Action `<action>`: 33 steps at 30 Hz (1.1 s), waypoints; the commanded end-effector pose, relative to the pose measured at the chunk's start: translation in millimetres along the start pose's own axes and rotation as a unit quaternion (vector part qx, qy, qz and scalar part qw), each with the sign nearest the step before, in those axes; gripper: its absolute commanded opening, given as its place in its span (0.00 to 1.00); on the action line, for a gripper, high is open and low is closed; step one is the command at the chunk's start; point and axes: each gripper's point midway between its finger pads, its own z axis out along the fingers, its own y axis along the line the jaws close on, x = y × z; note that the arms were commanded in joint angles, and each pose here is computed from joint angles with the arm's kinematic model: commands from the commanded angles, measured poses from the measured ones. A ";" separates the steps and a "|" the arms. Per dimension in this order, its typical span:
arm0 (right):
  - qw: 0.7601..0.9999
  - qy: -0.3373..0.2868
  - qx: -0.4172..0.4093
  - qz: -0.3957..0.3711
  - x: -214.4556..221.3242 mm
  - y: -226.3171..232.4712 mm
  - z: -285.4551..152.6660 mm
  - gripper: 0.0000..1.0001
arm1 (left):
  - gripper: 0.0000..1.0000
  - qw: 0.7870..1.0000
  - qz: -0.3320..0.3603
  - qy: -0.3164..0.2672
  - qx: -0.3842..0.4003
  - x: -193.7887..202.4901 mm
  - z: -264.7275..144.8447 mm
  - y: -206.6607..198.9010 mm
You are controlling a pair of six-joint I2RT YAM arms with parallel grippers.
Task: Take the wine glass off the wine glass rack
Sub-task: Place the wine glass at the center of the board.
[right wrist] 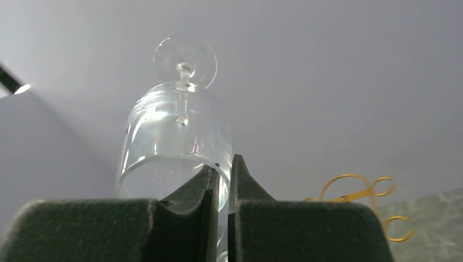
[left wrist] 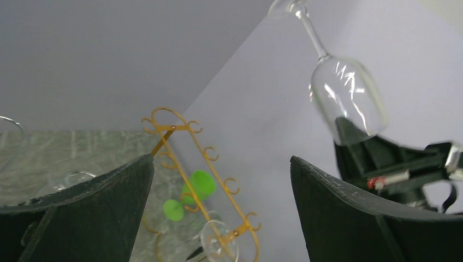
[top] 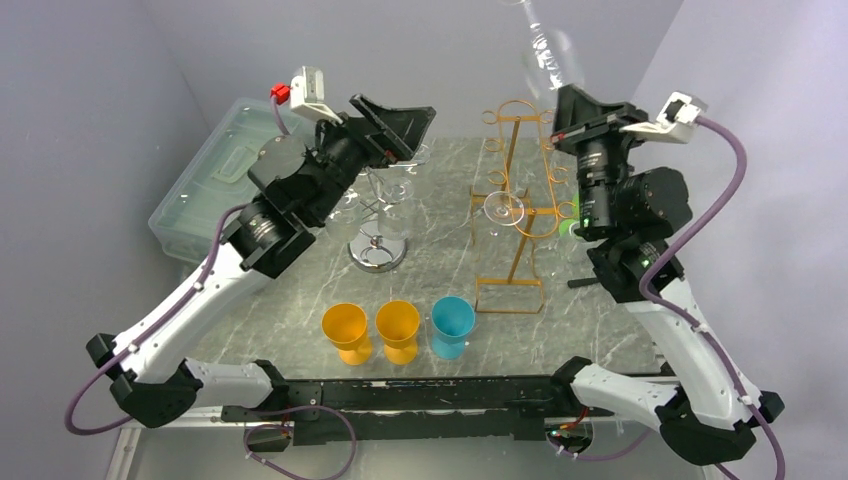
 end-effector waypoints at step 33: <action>0.810 0.157 0.559 -0.080 -10.1 -268.4 -128.5 0.00 | 0.99 0.943 0.271 0.187 0.042 22.1 -96.1 17.7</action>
